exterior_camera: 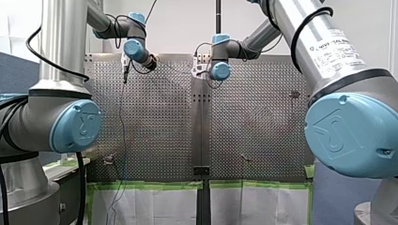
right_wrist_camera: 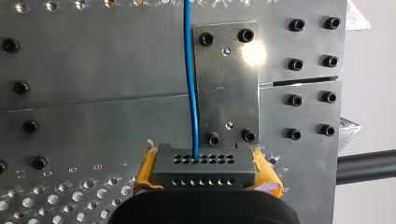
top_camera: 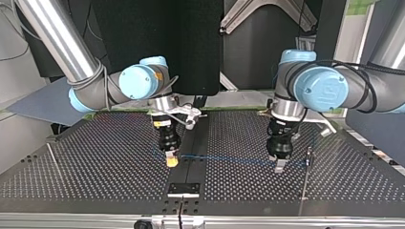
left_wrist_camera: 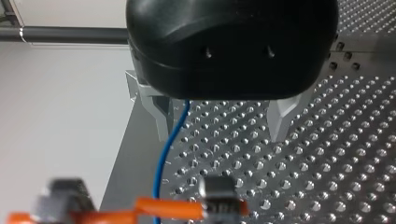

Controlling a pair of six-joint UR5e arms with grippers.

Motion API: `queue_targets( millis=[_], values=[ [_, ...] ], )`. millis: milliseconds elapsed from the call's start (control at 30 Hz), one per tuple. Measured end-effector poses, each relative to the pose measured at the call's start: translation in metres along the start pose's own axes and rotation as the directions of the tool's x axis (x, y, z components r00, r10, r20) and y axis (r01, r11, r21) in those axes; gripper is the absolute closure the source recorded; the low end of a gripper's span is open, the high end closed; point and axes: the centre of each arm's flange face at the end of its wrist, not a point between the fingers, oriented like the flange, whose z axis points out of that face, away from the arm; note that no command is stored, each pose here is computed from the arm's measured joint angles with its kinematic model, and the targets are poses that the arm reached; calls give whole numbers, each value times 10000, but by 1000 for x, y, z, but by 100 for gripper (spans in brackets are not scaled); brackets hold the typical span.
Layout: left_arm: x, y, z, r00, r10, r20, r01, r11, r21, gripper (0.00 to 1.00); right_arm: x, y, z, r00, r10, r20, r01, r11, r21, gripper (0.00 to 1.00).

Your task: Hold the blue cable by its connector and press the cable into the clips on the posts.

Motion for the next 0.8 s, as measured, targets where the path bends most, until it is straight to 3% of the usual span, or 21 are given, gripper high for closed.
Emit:
queue_targets(
  millis=[433,733,767,800],
  values=[
    [-13,0,9,9989,-222,409,227,9997,-102,0,0,0,0,10000,2,22,-2,10000,13,100],
    [-18,0,10,9988,-241,434,247,9996,-125,0,0,-2,-1,10000,7,31,-7,10000,46,100],
    [-18,0,10,9988,-242,431,249,9996,-152,15,0,-3,-1,10000,9,32,-9,10000,52,100],
    [-18,0,10,9988,-243,428,252,9995,-201,15,0,-3,-1,10000,11,31,-11,10000,57,100]
  ],
)
